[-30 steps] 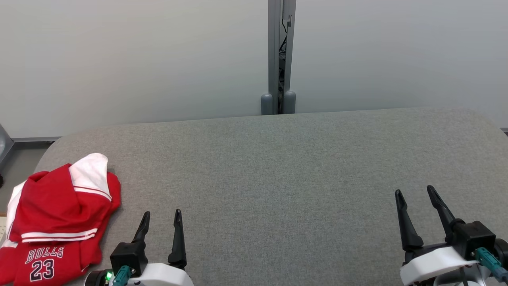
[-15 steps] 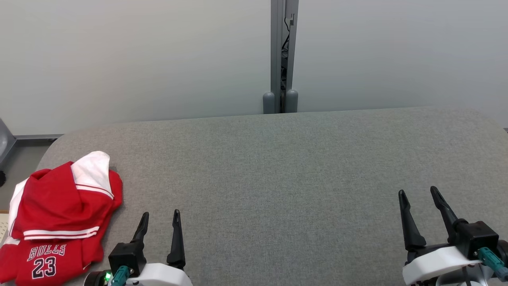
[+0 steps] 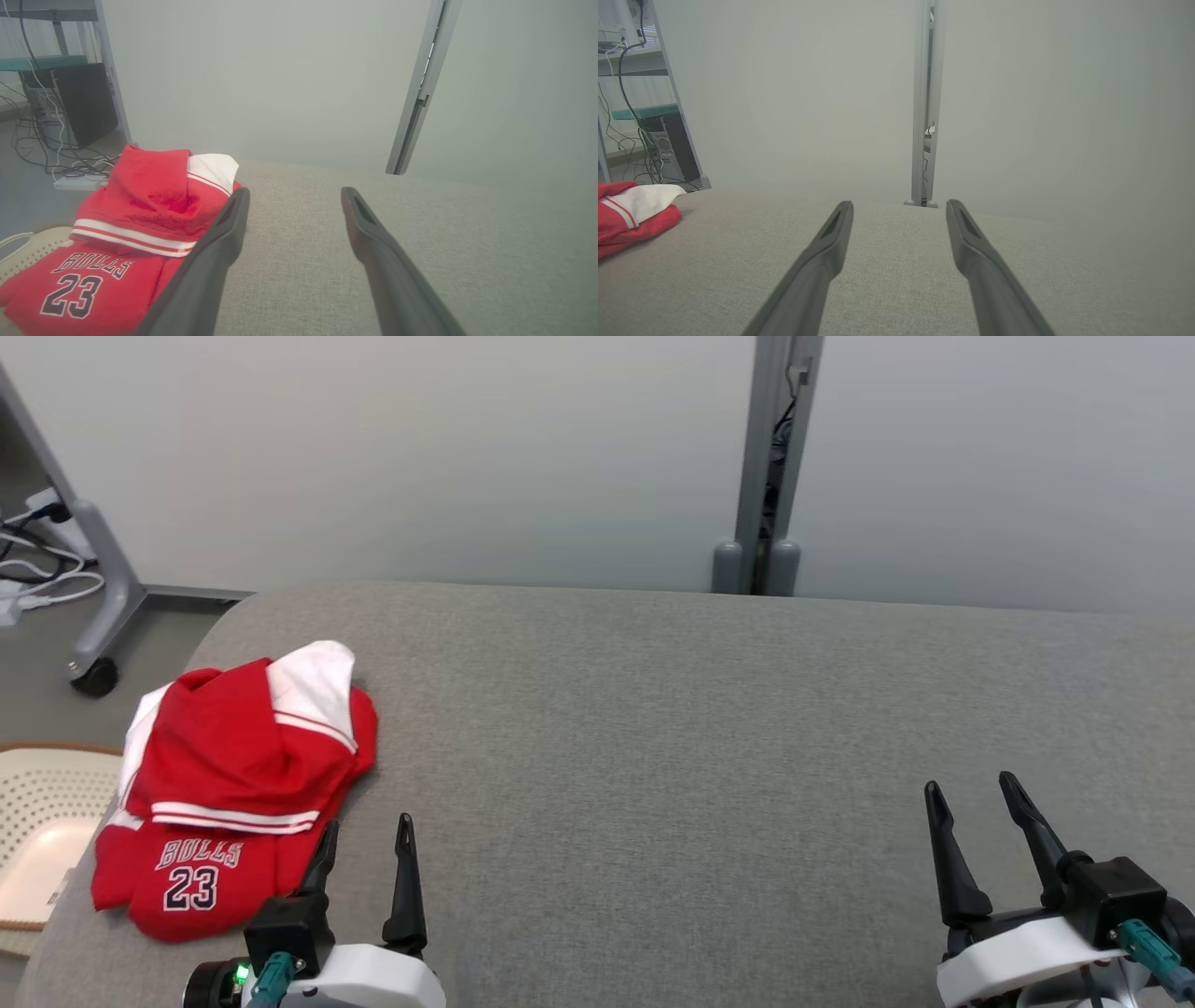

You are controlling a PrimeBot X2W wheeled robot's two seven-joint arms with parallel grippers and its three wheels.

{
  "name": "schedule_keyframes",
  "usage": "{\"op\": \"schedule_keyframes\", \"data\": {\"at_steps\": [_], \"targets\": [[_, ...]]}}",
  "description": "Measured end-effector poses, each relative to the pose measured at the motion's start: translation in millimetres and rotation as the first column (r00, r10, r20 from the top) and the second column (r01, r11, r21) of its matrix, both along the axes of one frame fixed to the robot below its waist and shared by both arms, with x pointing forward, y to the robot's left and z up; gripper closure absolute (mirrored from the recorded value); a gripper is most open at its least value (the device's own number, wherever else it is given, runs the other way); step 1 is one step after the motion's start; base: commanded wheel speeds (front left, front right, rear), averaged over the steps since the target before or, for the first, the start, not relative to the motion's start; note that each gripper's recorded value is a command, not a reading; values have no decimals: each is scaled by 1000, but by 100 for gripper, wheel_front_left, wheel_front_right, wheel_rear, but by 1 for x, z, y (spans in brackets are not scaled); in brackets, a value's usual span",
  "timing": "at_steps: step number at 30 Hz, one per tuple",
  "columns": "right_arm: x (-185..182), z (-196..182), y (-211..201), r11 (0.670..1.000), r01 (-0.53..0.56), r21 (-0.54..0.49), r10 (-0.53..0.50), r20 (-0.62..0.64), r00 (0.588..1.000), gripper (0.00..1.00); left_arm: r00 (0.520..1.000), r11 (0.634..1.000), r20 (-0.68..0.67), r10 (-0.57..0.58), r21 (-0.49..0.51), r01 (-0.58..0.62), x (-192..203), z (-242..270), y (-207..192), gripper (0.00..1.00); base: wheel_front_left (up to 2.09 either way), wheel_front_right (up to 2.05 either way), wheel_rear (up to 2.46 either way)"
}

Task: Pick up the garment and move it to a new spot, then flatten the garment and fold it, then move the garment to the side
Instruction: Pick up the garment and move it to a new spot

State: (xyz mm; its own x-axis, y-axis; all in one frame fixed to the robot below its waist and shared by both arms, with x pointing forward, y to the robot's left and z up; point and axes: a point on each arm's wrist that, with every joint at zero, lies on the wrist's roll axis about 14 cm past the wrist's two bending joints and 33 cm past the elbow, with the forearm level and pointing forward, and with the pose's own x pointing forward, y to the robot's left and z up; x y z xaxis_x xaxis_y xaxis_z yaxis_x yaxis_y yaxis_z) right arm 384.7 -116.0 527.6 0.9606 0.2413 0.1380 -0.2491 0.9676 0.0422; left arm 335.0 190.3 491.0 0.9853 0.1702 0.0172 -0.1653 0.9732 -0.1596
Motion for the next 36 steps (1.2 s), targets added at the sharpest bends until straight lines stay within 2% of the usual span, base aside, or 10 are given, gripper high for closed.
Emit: {"op": "schedule_keyframes", "data": {"at_steps": [9, 21, 26, 36], "targets": [[13, -2, 60, 986, -167, 17, 167, -11, 986, 0, 987, 987, -16, 158, 21, -157, -31, -6, 50, 0, 0, 0, 0], [8, 7, 144, 919, -392, 25, 392, 9, 920, 0, 933, 933, 3, 360, 23, -360, -85, -3, 107, 0, 0, 0, 0], [8, 10, 160, 900, -434, 31, 434, 18, 901, 0, 917, 917, 13, 398, 22, -398, -91, 1, 117, 0, 0, 0, 0], [11, 10, 169, 891, -452, 30, 452, 16, 892, 0, 908, 908, 21, 418, 27, -419, -93, 5, 121, 0, 0, 0, 0]]}}
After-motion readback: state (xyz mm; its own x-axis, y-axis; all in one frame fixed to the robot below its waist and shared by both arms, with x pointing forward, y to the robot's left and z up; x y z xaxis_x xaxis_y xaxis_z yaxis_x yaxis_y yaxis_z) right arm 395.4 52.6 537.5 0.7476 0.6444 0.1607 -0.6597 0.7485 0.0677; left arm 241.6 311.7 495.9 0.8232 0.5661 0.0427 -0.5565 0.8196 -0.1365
